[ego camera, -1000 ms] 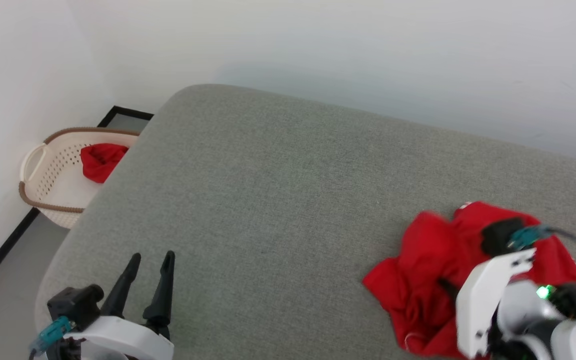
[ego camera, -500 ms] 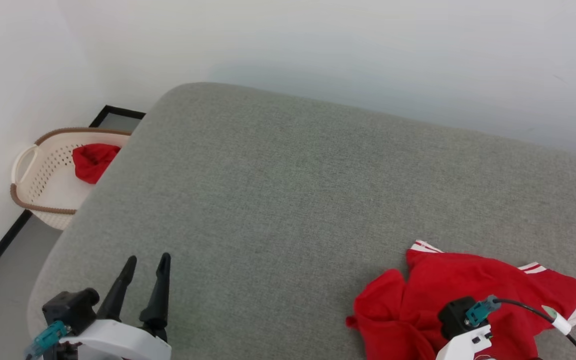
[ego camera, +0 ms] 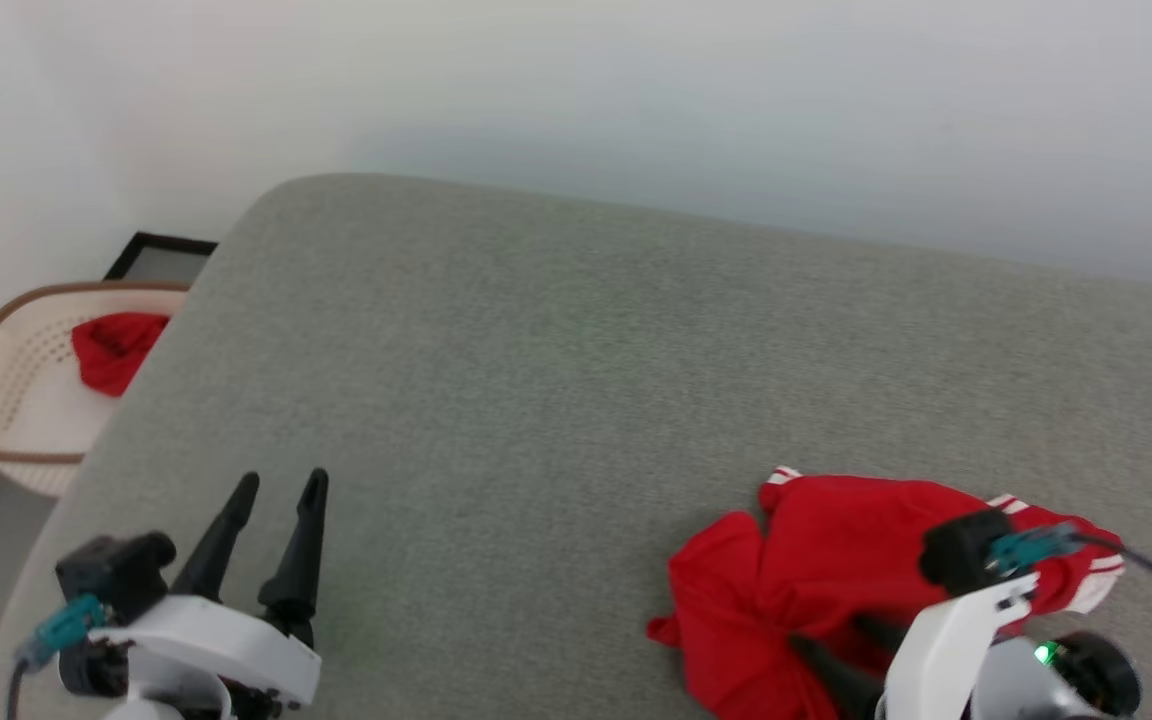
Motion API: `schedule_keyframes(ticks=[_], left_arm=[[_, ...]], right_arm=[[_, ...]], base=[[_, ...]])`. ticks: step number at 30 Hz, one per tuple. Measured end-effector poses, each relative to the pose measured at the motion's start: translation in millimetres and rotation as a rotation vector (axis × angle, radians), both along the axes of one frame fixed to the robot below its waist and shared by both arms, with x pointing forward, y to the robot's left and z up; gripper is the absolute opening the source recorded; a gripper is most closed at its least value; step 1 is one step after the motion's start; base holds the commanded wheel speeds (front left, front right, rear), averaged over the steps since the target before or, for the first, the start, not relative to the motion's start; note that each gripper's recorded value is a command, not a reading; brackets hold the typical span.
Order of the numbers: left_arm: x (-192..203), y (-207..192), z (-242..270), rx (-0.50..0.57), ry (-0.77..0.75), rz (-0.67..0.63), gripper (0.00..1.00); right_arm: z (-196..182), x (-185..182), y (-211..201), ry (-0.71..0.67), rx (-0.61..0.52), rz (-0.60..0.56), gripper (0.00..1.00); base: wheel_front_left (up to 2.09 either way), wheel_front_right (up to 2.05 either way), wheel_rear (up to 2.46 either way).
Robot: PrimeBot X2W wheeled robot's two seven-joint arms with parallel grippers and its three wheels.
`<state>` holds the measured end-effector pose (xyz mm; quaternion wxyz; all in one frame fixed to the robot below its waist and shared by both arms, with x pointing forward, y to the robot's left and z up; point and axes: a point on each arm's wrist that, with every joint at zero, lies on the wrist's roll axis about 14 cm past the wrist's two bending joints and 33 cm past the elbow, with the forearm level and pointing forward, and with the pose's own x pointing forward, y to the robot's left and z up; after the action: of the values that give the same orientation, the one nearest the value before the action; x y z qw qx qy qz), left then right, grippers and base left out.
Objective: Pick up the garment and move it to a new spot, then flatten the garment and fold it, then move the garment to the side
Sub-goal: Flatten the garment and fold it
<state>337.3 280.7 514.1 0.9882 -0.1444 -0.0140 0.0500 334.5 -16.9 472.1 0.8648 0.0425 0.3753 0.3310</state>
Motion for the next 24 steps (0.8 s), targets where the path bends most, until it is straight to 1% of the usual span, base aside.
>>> schedule_keyframes(ticks=[2,6,12,14,16,20,24], left_arm=[[8,-6,8,0.006,-0.006,-0.031,1.00],[21,-16,23,0.022,-0.012,-0.089,1.00],[40,-37,42,0.041,-0.003,-0.184,1.00],[48,-48,48,0.059,0.005,-0.229,1.00],[56,-59,56,0.069,0.004,-0.273,1.00],[73,-85,62,0.072,0.048,-0.372,1.00],[91,-114,59,0.052,0.134,-0.477,1.00]], right_arm=[[15,10,-7,-0.064,0.033,-0.048,1.00],[49,37,-32,-0.262,0.067,-0.160,1.00],[86,62,-89,-0.548,0.046,-0.340,1.00],[94,65,-109,-0.629,0.017,-0.393,1.00],[99,67,-128,-0.689,-0.004,-0.448,1.00],[105,65,-159,-0.773,-0.023,-0.545,1.00],[107,63,-180,-0.827,-0.035,-0.617,1.00]], base=[[0.00,0.00,0.00],[0.00,0.00,0.00],[0.00,0.00,0.00],[0.00,0.00,0.00],[0.00,0.00,0.00],[0.00,0.00,0.00],[0.00,0.00,0.00]])
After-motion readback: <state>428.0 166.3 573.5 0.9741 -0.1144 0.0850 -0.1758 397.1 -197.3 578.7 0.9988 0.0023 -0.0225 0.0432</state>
